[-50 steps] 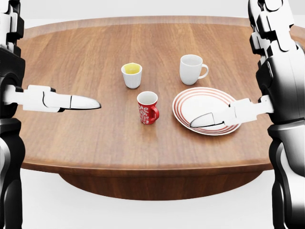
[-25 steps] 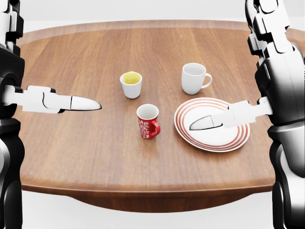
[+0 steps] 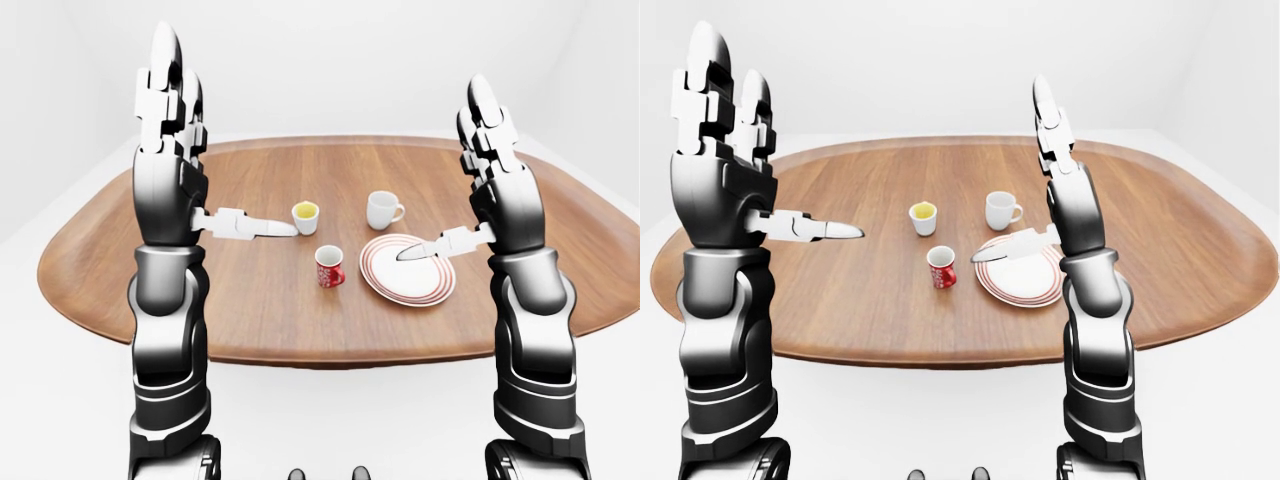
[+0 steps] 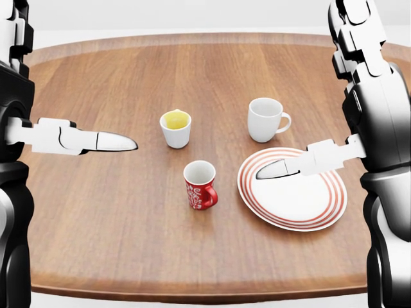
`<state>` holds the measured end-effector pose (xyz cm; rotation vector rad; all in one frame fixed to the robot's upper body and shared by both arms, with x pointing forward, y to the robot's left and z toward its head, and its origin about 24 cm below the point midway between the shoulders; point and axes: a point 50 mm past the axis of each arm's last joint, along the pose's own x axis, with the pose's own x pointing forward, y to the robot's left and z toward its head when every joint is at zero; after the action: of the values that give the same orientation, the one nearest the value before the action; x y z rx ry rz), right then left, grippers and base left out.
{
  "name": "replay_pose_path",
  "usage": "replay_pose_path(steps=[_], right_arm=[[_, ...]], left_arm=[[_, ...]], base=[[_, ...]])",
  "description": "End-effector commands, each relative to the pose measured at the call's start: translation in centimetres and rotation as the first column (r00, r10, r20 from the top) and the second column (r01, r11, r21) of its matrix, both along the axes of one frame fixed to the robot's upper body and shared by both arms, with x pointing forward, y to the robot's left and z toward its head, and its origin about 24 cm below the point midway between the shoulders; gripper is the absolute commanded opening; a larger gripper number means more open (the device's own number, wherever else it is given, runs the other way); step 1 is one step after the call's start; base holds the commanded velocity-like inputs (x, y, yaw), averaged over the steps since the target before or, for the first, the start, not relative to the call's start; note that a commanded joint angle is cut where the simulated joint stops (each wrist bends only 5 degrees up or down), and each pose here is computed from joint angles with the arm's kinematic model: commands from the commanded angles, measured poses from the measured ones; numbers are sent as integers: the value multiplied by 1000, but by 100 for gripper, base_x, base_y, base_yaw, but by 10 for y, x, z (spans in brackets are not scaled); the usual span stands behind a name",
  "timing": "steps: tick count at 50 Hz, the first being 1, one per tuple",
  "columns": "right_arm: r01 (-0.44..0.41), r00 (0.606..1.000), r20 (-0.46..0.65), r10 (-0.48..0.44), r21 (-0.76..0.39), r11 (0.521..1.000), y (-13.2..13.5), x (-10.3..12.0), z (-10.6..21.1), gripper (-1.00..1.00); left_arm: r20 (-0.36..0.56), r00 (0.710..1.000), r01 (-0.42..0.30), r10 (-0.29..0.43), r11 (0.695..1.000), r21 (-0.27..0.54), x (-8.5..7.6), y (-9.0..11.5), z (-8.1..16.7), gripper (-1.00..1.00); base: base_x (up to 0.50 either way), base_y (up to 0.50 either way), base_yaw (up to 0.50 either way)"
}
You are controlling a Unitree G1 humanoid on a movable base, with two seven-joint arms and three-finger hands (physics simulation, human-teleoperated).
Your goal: Pick up the red mug and put it on the plate
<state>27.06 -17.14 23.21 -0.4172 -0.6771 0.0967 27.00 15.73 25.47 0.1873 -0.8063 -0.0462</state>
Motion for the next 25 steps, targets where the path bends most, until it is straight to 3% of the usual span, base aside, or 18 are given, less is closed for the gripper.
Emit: replay_pose_path(steps=[1,25], right_arm=[[-2,1000,-4,2,-4,1000,1,0,-1,100],[-9,1000,-1,9,-13,1000,2,0,0,100]], left_arm=[[-2,1000,2,-2,1000,6,0,-1,-1,100],[-1,1000,4,-4,1000,10,0,-2,0,100]], base=[[22,0,0],[22,0,0]])
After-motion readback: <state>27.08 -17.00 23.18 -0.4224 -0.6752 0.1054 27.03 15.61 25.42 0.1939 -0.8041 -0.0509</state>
